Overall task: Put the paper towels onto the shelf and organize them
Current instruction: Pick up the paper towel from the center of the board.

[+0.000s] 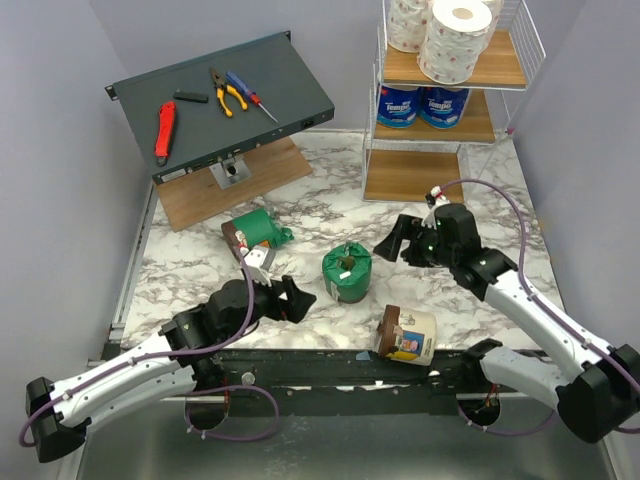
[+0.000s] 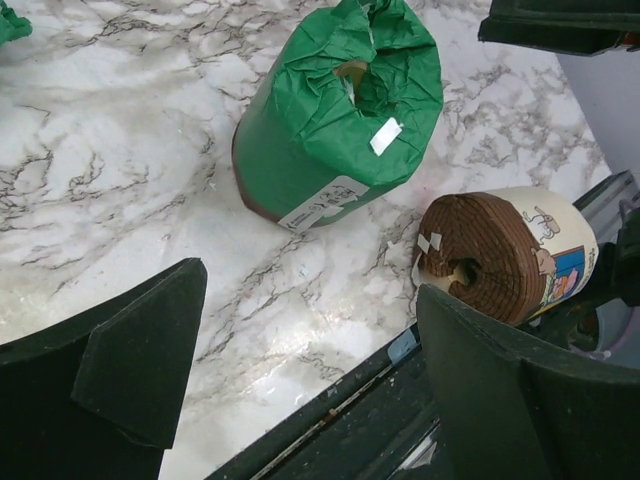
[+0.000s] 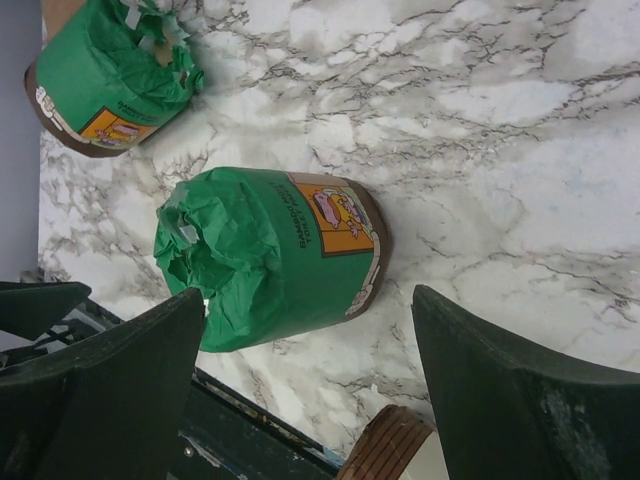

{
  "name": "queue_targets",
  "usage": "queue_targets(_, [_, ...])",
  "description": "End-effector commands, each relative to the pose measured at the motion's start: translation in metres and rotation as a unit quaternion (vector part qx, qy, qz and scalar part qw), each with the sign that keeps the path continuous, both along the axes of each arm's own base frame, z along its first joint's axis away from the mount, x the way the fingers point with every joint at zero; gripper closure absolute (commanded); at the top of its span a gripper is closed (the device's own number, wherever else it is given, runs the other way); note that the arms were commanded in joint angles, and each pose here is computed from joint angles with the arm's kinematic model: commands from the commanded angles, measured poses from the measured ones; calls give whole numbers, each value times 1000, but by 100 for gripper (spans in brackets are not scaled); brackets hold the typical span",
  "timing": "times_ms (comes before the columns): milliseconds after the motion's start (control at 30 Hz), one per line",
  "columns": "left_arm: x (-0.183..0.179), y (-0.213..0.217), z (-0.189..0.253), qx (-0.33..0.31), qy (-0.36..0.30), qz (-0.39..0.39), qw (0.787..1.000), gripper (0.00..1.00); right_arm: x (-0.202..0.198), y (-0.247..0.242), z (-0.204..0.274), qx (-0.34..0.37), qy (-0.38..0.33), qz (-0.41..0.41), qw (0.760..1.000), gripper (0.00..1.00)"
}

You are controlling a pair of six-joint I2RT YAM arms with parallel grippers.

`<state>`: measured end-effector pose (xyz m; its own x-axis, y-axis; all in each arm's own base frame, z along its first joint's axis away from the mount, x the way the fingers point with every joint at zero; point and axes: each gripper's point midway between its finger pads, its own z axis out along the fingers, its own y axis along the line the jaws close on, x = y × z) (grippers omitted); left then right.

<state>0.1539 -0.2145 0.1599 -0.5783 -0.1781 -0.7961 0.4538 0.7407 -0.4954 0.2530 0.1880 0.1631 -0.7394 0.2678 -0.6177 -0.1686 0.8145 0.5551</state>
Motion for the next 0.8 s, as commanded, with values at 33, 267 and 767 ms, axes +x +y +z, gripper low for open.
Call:
queue_targets(33, [12, -1, 28, -94, -41, 37, 994, 11, -2, 23, 13, -11, -4, 65, 998, 13])
queue_targets(267, [18, 13, 18, -91, -46, 72, 992, 11, -14, 53, -17, -104, 30, 114, 988, 13])
queue_targets(767, [24, 12, 4, -52, -51, 76, 994, 11, 9, 54, -47, -149, 44, 70, 985, 19])
